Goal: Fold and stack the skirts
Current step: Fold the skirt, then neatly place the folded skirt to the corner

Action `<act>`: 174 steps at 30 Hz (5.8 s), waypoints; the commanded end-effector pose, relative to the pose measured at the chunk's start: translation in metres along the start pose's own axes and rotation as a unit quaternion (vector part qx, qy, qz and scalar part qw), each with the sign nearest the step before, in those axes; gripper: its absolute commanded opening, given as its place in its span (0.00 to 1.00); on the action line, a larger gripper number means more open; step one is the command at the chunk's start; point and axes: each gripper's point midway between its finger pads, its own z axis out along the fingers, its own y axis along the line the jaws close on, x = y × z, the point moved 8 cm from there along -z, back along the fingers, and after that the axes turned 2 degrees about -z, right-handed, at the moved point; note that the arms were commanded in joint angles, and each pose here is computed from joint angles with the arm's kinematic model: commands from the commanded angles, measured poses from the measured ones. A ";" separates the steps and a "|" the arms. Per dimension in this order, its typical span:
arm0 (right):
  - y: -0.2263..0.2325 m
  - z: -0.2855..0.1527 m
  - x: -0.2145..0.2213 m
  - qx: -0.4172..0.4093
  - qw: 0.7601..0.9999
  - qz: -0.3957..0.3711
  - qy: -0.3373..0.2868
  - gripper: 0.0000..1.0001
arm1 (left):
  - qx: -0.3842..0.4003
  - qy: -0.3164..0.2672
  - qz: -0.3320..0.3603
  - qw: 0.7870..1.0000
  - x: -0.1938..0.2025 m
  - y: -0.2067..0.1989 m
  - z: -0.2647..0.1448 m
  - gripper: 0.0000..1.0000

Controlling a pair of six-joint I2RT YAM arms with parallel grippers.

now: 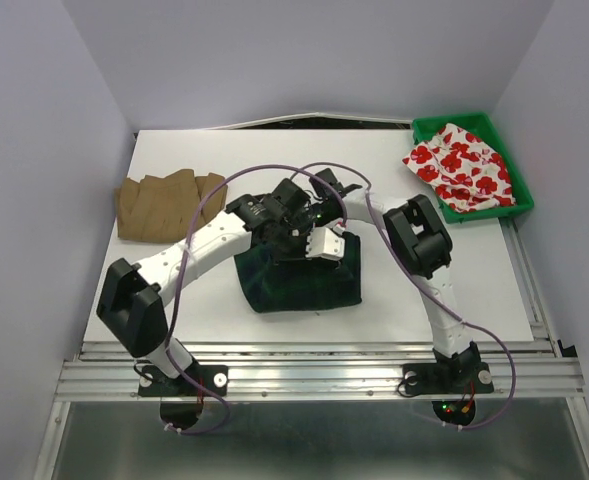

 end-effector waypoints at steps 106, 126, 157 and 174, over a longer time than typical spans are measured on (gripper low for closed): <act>0.056 -0.139 0.014 0.100 0.972 0.171 -0.128 0.76 | -0.053 -0.206 -0.592 0.778 0.137 0.099 0.002 0.70; 0.046 -0.117 0.133 0.147 0.906 0.338 -0.206 1.00 | -0.009 -0.180 -0.798 0.575 0.201 0.002 0.039 0.98; -0.061 -0.122 0.113 0.352 0.870 0.312 -0.149 1.00 | -0.068 -0.170 -0.792 0.582 0.234 0.059 0.049 0.98; -0.118 -0.097 0.104 0.393 0.854 0.329 -0.086 0.68 | -0.154 -0.142 -0.808 0.551 0.229 0.084 0.025 0.98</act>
